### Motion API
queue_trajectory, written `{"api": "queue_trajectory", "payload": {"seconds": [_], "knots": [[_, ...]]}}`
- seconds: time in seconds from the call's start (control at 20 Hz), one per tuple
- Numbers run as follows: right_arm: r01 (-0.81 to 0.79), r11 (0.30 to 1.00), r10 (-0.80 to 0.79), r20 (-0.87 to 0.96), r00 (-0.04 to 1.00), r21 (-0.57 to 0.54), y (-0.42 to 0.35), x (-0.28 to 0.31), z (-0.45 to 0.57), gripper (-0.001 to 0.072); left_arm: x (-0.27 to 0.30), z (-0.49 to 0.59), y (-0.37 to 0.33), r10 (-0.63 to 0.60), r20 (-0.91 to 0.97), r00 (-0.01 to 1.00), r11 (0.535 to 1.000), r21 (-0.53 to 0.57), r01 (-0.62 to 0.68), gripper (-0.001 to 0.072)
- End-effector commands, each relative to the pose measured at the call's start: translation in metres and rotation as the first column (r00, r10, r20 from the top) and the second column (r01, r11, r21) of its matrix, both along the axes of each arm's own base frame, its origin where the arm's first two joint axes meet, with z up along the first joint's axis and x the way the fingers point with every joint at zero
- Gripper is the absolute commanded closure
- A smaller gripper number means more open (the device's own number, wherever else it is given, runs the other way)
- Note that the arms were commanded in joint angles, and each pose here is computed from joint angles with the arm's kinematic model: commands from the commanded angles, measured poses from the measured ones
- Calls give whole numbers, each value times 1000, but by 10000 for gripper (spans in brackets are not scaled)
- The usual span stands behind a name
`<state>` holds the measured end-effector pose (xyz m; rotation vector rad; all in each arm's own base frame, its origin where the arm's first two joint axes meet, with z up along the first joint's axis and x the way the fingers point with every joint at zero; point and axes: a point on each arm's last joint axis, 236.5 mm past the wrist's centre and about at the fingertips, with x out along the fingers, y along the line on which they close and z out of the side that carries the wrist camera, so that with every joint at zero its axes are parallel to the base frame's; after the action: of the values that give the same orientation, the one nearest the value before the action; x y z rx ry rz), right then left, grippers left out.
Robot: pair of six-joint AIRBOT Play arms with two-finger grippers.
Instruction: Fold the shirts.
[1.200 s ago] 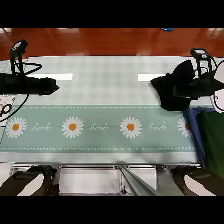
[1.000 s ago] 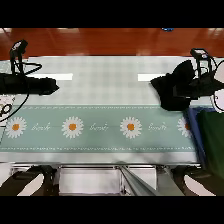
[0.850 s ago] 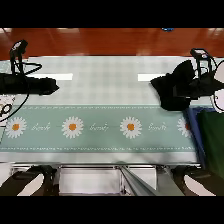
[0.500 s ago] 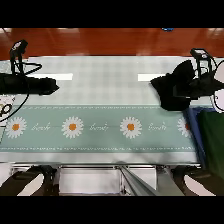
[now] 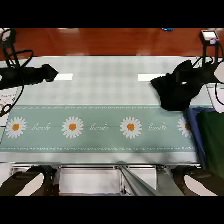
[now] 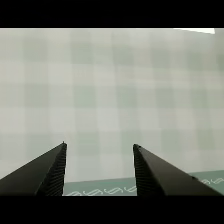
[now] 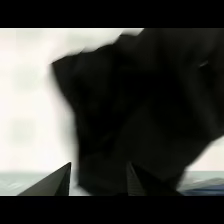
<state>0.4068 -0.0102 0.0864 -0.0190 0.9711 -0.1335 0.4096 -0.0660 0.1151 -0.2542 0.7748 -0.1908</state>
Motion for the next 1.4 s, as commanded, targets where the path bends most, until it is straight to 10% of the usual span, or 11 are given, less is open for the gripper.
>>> {"api": "queue_trajectory", "payload": {"seconds": [0.0, 0.45, 0.5, 0.6, 0.75, 1.05, 1.35], "knots": [[146, 989, -140, -166, 976, 22, -44, -10, -55, 301, -3, -11, 9, 20, -29, 999, 1000, 10, -19, 198], [212, 958, -128, -374, 918, 193, -40, 32, -195, 302, 5, -18, 10, 66, -6, 998, 998, -22, -66, 198], [232, 950, -135, -394, 909, 208, -37, 34, -204, 341, 6, -23, 9, 63, -18, 998, 998, -22, -64, 198], [235, 942, -112, -433, 894, 241, -28, 36, -209, 639, 8, -38, 7, 58, -53, 997, 998, -17, -59, 198], [153, 957, -43, -399, 916, 247, -26, 48, -172, 683, 7, -54, 12, 64, -106, 992, 998, -13, -66, 198], [-86, 959, 70, 68, 995, 272, 1, 78, 41, 683, -15, 24, 86, 228, 46, 973, 974, -12, -228, 199], [-301, 944, 199, 491, 848, 137, 58, 28, 239, 683, -82, 54, 91, 272, 29, 962, 962, -28, -271, 199]]}}
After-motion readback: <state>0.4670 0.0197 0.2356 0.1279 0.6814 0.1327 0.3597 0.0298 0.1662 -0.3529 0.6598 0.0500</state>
